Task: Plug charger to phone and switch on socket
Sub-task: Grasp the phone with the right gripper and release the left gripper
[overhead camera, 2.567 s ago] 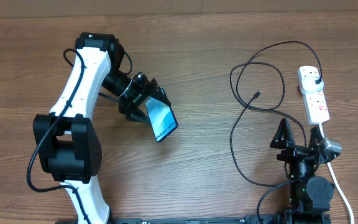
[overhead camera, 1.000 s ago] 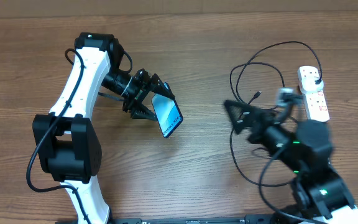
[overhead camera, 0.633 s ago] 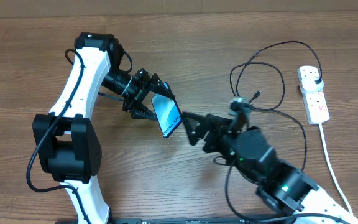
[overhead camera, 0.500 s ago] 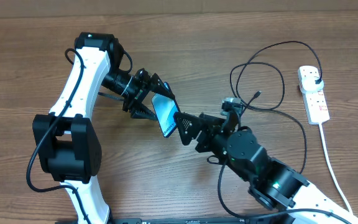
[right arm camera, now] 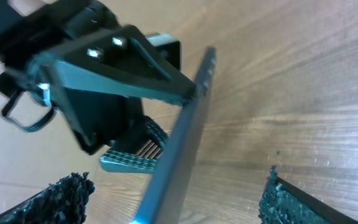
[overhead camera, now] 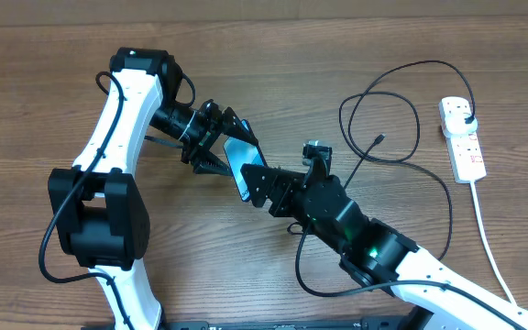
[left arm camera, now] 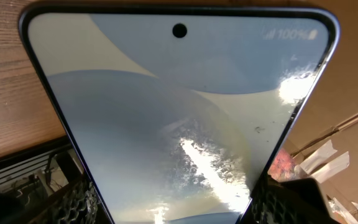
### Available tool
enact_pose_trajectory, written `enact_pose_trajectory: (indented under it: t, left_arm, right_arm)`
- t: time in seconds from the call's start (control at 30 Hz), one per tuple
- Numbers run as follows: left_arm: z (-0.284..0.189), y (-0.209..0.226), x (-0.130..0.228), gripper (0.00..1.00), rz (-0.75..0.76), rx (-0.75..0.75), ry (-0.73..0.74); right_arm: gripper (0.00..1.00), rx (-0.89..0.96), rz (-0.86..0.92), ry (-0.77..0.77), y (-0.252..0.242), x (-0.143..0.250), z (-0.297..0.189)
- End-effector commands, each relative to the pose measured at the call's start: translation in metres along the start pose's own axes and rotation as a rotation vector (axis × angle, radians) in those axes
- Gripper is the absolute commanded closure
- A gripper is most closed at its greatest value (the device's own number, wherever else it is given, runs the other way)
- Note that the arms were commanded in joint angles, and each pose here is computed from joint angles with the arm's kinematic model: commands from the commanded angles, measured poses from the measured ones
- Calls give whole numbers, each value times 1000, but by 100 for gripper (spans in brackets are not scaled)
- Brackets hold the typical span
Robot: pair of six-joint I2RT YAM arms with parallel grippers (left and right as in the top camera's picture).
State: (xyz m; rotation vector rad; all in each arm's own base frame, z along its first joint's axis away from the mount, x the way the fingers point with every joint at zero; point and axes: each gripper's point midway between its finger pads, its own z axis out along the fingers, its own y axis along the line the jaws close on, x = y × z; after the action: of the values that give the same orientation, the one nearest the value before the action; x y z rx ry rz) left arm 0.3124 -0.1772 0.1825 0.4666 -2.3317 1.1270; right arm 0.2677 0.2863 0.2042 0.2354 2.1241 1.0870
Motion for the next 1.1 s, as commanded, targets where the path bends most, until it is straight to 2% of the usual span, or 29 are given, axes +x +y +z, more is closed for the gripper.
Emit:
enact_pose_trajectory:
  t: [0.0,0.07,0.27,0.83,1.07]
  left_arm:
    - [-5,-11,-1,33,43,43,-8]
    - [-5,-12,-2,32,48,44,-12]
    - [-5,-12,-4,32,55,46,-18]
    - [-6,-16,-12,32,53,56,-46]
    - [-2,-18,-12,32,56,53,-45]
  right_arm:
    - [18,-1,74,20,3,4,9]
    - [23,-1,82,18,2,5,13]
    - [32,-7,84,-11,2,2,23]
    - [48,-42,91,-57,5,-3,39]
    - [61,-63,96,-82,11,-9,38]
